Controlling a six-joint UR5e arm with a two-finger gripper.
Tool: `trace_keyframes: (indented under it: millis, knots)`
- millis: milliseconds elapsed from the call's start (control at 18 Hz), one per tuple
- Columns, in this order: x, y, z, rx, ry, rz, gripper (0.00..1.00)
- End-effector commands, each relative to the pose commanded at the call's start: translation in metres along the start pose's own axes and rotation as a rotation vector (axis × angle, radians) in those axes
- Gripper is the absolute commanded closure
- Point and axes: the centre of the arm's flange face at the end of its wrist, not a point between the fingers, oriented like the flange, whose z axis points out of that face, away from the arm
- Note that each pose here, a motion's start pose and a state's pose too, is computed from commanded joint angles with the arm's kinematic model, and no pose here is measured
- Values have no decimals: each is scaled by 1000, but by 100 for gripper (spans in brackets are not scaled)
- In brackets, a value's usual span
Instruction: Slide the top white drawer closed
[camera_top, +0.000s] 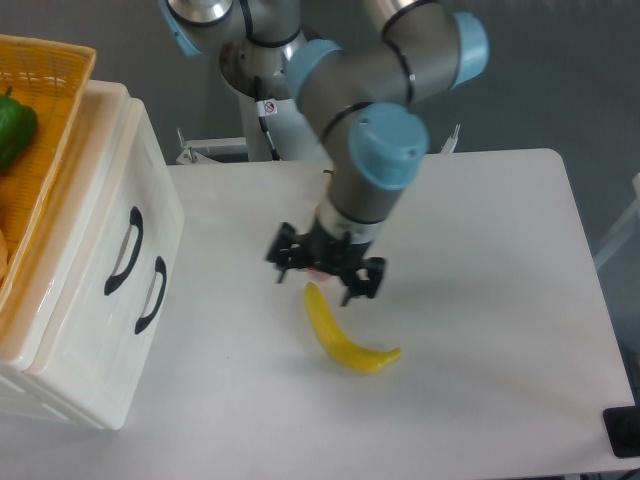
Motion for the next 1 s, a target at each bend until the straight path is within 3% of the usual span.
trace_keyframes:
  millis: [278, 611, 833, 1000]
  knots:
    - [-65, 56, -13, -62, -49, 211, 0]
    - [-120, 89, -13, -101, -76, 380, 0]
    - [-153, 96, 4, -96, -130, 455, 0]
    - [-165, 106, 5, -186, -156, 482, 0]
